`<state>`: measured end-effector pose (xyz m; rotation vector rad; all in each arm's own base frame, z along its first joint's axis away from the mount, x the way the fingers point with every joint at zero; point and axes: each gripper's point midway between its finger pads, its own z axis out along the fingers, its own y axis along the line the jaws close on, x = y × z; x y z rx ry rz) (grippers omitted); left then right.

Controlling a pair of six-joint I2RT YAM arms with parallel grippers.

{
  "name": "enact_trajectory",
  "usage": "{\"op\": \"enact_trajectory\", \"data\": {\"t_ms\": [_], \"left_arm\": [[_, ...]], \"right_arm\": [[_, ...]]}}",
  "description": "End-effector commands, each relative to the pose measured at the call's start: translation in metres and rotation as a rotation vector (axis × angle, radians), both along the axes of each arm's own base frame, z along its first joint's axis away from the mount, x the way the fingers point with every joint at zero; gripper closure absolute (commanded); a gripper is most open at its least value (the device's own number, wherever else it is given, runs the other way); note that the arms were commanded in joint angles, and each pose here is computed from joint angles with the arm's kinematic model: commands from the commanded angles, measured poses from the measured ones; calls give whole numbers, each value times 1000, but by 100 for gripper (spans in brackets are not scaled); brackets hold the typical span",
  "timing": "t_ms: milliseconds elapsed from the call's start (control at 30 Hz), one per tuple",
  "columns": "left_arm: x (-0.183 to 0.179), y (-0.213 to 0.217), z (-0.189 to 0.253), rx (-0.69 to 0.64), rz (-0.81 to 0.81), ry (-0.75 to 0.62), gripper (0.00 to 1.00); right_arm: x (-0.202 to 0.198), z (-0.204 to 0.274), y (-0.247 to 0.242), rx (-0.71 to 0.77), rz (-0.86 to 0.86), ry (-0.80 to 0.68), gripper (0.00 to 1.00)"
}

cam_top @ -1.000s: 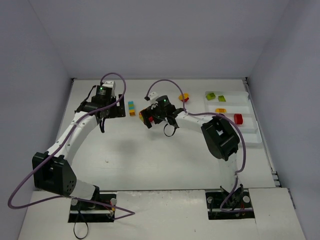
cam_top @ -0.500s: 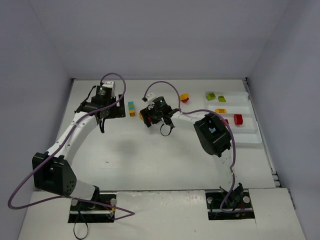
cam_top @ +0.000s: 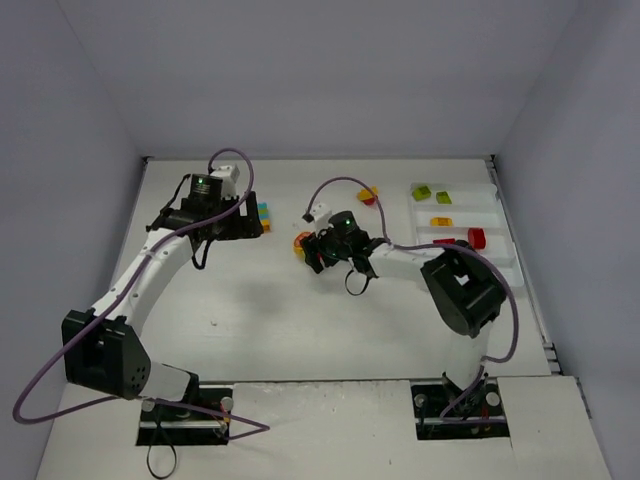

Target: Sort the legos into containers by color

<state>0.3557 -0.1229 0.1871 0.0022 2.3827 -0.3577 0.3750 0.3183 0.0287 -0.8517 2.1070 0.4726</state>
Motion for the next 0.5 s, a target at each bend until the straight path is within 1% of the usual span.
{"op": "enact_trajectory", "data": {"t_ms": [0, 33, 67, 100, 133, 167, 200, 267, 400, 467], "left_arm": [[-1, -26, 50, -169, -95, -136, 20], [-4, -32, 53, -201, -117, -141, 20], [-10, -45, 63, -273, -162, -150, 20], [-14, -51, 68, -313, -188, -153, 20], [-18, -58, 69, -351, -214, -146, 20], [-25, -70, 79, -422, -264, -147, 20], [-29, -77, 82, -451, -291, -143, 20], [-39, -89, 93, -505, -346, -142, 20], [-54, -109, 119, -534, -434, -190, 20], [-61, -120, 132, -549, -477, -221, 20]], "right_arm": [[-2, 107, 19, 190, 101, -246, 95], [-9, 131, 15, 214, 120, -295, 95], [-20, 127, 10, 209, 139, -288, 95], [-28, 134, 9, 223, 171, -299, 95], [-37, 156, 6, 249, 191, -339, 95], [-45, 155, 3, 245, 211, -344, 95], [-56, 174, 1, 271, 240, -379, 95], [-72, 192, -3, 281, 285, -434, 95], [-92, 210, -6, 300, 337, -495, 95], [-97, 211, -6, 294, 355, -494, 94]]}}
